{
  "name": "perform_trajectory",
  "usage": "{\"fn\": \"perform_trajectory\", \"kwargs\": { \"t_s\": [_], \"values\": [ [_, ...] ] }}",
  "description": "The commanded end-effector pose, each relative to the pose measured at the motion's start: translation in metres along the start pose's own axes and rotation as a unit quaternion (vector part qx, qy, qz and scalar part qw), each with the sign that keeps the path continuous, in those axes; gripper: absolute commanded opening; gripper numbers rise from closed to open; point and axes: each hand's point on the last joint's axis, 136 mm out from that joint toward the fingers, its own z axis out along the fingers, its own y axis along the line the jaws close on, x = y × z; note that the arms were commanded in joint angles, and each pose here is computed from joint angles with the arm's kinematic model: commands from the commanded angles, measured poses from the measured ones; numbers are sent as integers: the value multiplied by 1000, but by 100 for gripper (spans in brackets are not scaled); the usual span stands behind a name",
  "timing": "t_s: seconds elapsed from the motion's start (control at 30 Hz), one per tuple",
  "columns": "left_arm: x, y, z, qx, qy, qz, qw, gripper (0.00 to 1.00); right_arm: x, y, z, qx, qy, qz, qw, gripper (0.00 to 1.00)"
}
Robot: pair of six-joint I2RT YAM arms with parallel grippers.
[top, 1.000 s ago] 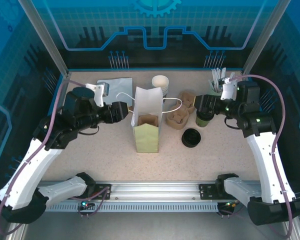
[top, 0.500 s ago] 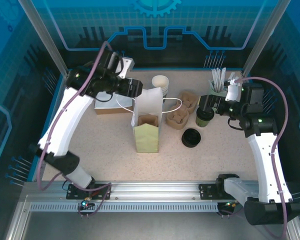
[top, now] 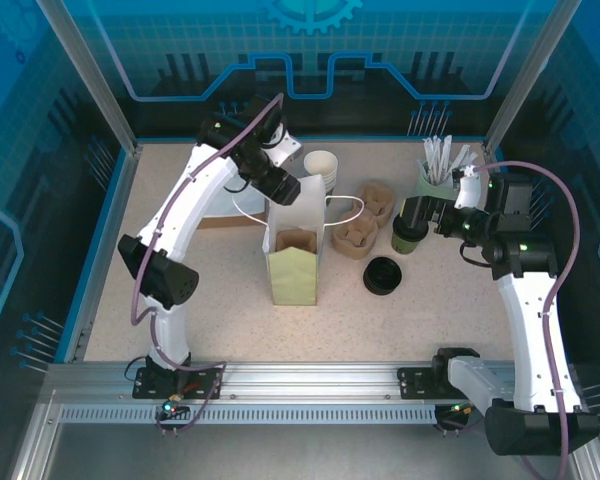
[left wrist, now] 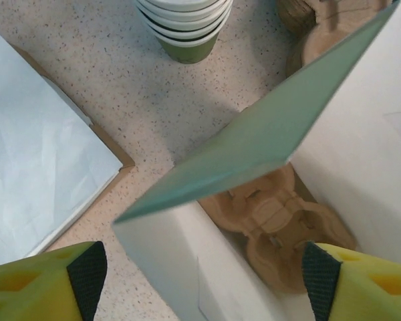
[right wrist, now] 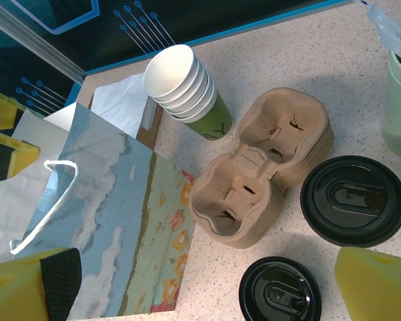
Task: Pack the takeout coffee
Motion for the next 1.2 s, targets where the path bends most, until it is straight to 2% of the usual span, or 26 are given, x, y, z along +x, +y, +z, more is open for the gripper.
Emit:
{"fn": "perform_trajectory", "kwargs": {
  "t_s": [0.0, 0.27, 0.47, 0.57, 0.67, 0.8, 1.0, 1.17],
  "values": [
    [-15, 10, -2, -14, -25, 23, 999, 76, 5, 1, -1, -12, 3, 1, 1000, 100],
    [-32, 15, 13, -19, -40, 45, 998, 58, 9, -2, 2, -12, 9, 6, 1000, 100],
    [-43, 15, -3, -26, -71, 54, 996, 20, 12, -3, 4, -12, 13, 8, 1000, 100],
    [-43, 12, -23, -27, -88, 60, 994, 7, 12, -4, 4, -11, 12, 6, 1000, 100],
    [-37, 6, -47, -31, -105, 66, 992, 1, 13, -8, 4, 1, 14, 3, 1000, 100],
    [-24, -5, -84, -59, -133, 84, 986, 0, 16, -25, 4, 49, 22, 8, 999, 100],
    [-4, -18, -122, -140, -165, 93, 972, 0, 26, -68, 2, 161, 51, 19, 985, 100],
    [0, -29, -146, -199, -216, 95, 951, 0, 39, -89, 11, 200, 80, 28, 976, 100]
  ]
}}
